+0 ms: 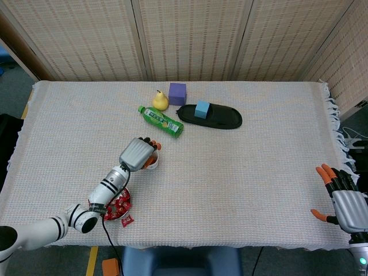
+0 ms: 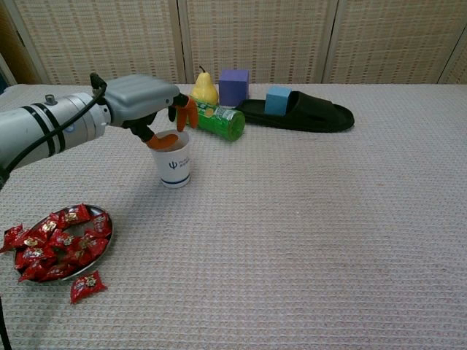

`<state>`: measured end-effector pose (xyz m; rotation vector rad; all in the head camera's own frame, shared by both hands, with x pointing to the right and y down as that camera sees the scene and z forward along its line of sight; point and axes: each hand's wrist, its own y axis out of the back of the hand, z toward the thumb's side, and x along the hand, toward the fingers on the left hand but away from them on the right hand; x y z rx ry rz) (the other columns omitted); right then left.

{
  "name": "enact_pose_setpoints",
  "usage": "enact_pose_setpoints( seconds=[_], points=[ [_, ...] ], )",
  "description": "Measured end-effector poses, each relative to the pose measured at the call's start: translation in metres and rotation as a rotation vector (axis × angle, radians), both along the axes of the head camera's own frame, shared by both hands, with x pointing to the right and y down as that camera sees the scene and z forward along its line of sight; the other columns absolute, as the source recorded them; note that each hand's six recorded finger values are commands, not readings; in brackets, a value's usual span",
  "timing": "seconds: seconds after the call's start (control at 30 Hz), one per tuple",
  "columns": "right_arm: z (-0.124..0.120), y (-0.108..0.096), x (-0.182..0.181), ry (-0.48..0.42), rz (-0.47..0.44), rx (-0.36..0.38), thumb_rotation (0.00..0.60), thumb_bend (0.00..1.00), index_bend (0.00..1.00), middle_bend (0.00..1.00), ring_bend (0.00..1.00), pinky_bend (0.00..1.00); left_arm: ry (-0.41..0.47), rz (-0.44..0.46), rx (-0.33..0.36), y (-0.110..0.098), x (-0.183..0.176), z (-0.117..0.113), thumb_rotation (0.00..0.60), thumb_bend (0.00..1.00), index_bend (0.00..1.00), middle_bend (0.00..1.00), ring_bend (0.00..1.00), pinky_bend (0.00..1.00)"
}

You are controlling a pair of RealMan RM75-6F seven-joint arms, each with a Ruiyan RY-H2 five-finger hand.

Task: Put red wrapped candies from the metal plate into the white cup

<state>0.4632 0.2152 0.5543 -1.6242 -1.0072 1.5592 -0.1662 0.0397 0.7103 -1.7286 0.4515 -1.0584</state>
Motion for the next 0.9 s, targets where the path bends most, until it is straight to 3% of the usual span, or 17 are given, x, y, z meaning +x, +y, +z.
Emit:
enact_pose_setpoints(
  seconds=[0.2,0.4,0.57,0.77,0.9],
  points=[
    [-0.002,0.002,-0.001,-0.010,-0.007,0.002,0.600,0.00,0.00,0.00,0.00,0.00,0.027,-0.003,0.003,0.008,-0.002,-0.014,0.600,0.45,0.26,0.34,0.29,0.48],
    [-0.004,0.004,-0.005,-0.021,-0.029,0.000,0.600,0.00,0.00,0.00,0.00,0.00,0.083,-0.011,0.007,0.029,-0.015,-0.041,0.600,0.42,0.09,0.17,0.16,0.49],
    [-0.004,0.008,-0.009,-0.031,-0.046,-0.006,0.600,0.00,0.00,0.00,0.00,0.00,0.086,-0.036,-0.087,0.075,-0.057,-0.063,0.600,0.39,0.00,0.07,0.10,0.47],
    [-0.004,0.011,-0.015,-0.043,-0.064,-0.009,0.600,0.00,0.00,0.00,0.00,0.00,-0.015,-0.105,-0.238,0.147,-0.127,-0.067,0.600,0.39,0.00,0.02,0.06,0.43],
    [-0.002,0.012,-0.020,-0.044,-0.086,-0.019,0.600,0.00,0.00,0.00,0.00,0.00,-0.045,-0.107,-0.238,0.165,-0.139,-0.063,0.600,0.38,0.00,0.02,0.04,0.43]
  ],
)
